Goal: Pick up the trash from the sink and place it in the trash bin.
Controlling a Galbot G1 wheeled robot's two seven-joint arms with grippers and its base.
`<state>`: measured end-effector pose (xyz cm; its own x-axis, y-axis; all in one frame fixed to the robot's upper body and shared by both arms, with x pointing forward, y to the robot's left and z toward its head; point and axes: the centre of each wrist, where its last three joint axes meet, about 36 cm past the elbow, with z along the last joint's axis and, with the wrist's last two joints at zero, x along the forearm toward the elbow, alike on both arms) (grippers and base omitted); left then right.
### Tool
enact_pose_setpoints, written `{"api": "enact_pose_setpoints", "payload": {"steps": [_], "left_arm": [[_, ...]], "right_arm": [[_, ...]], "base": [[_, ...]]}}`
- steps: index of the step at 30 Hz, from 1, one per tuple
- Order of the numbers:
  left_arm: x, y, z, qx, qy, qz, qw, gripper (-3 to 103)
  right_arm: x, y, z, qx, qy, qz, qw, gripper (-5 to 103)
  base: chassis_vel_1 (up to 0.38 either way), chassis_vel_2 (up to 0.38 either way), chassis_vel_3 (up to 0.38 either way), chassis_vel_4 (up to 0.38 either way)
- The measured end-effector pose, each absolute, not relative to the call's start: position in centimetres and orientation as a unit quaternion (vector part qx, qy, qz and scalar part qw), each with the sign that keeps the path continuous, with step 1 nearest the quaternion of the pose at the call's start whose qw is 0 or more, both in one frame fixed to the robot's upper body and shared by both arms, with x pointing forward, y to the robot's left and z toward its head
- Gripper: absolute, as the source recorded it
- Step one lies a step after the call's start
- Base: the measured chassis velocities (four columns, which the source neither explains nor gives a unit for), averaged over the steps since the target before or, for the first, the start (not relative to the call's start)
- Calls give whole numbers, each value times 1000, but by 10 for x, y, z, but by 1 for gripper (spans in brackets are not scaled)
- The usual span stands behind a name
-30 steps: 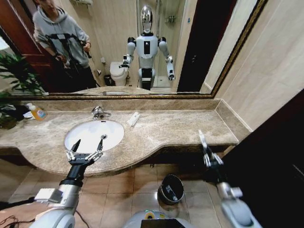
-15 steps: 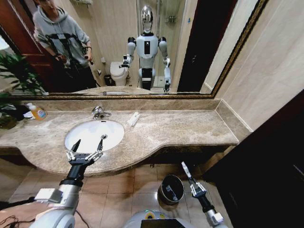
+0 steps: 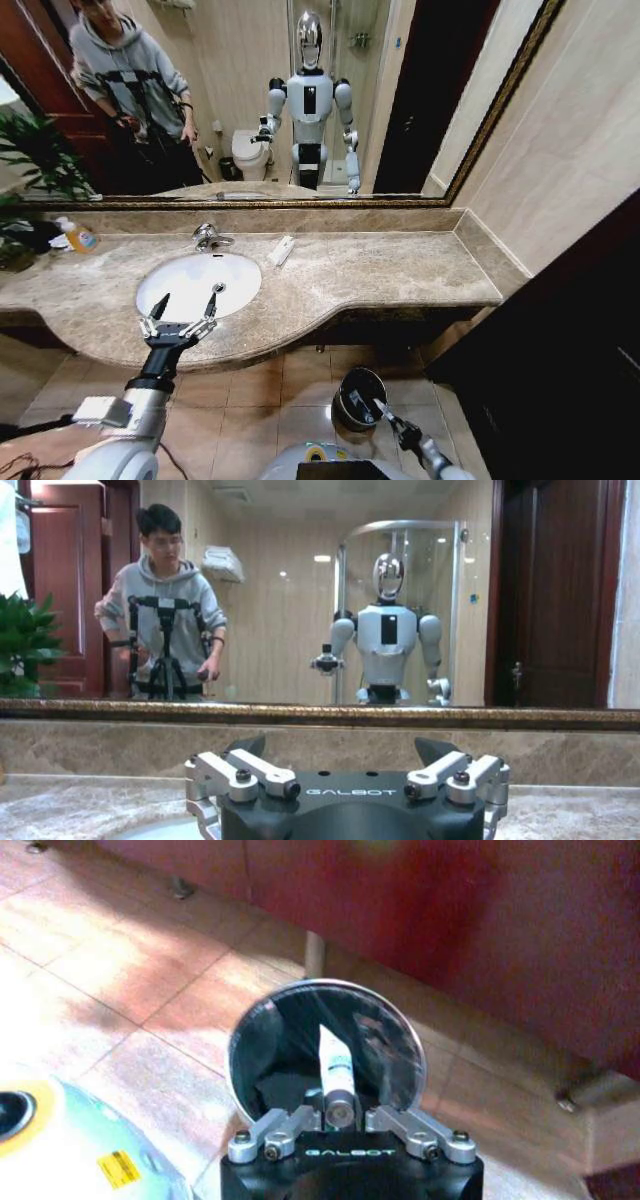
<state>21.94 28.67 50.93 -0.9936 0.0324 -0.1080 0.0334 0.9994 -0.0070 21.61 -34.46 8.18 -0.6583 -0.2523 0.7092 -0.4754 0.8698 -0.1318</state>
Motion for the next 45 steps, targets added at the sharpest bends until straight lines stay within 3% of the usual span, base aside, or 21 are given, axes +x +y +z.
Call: {"api": "enact_pose_setpoints", "payload": {"steps": [10, 12, 16, 18, 20, 22, 24, 25, 27, 28, 31, 36, 37, 45], "left_arm": [[219, 287, 509, 16, 998, -4, 54, 100], [219, 287, 509, 17, 998, -4, 54, 100], [219, 287, 509, 17, 998, -4, 54, 100], [219, 287, 509, 16, 998, -4, 54, 100], [219, 287, 509, 16, 998, -4, 54, 100], [219, 287, 509, 16, 998, -4, 54, 100], [219, 287, 509, 16, 998, -4, 54, 100], [219, 287, 509, 16, 998, -4, 54, 100], [219, 287, 509, 16, 998, -4, 54, 100], [219, 287, 509, 16, 998, -4, 54, 100], [219, 287, 509, 17, 998, -4, 54, 100], [219, 287, 509, 17, 998, -4, 54, 100], [219, 287, 509, 16, 998, -4, 54, 100], [219, 287, 509, 17, 998, -4, 54, 100]], "right_arm": [[236, -313, 70, 206, -902, 165, 342, 16], [237, -314, 69, 201, -903, 167, 341, 21], [240, -322, 70, 197, -904, 177, 336, 42], [240, -324, 70, 198, -904, 179, 335, 42], [239, -329, 73, 191, -907, 180, 330, 59], [237, -332, 76, 185, -910, 178, 326, 59], [228, -342, 90, 144, -925, 169, 309, 70], [228, -342, 90, 144, -925, 169, 309, 70], [218, -350, 115, 60, -945, 177, 270, 81], [218, -350, 115, 60, -945, 177, 270, 81], [204, -357, 158, -97, -963, 176, 182, 96], [198, -371, 203, -200, -964, 147, 91, 100], [193, -384, 237, -237, -960, 145, 44, 100], [216, -395, 341, -262, -953, 117, -101, 100]], "base": [[0, 0, 0, 0], [0, 0, 0, 0], [0, 0, 0, 0], [0, 0, 0, 0], [0, 0, 0, 0], [0, 0, 0, 0], [0, 0, 0, 0], [0, 0, 0, 0], [0, 0, 0, 0], [0, 0, 0, 0], [0, 0, 0, 0], [0, 0, 0, 0], [0, 0, 0, 0], [0, 0, 0, 0]]}}
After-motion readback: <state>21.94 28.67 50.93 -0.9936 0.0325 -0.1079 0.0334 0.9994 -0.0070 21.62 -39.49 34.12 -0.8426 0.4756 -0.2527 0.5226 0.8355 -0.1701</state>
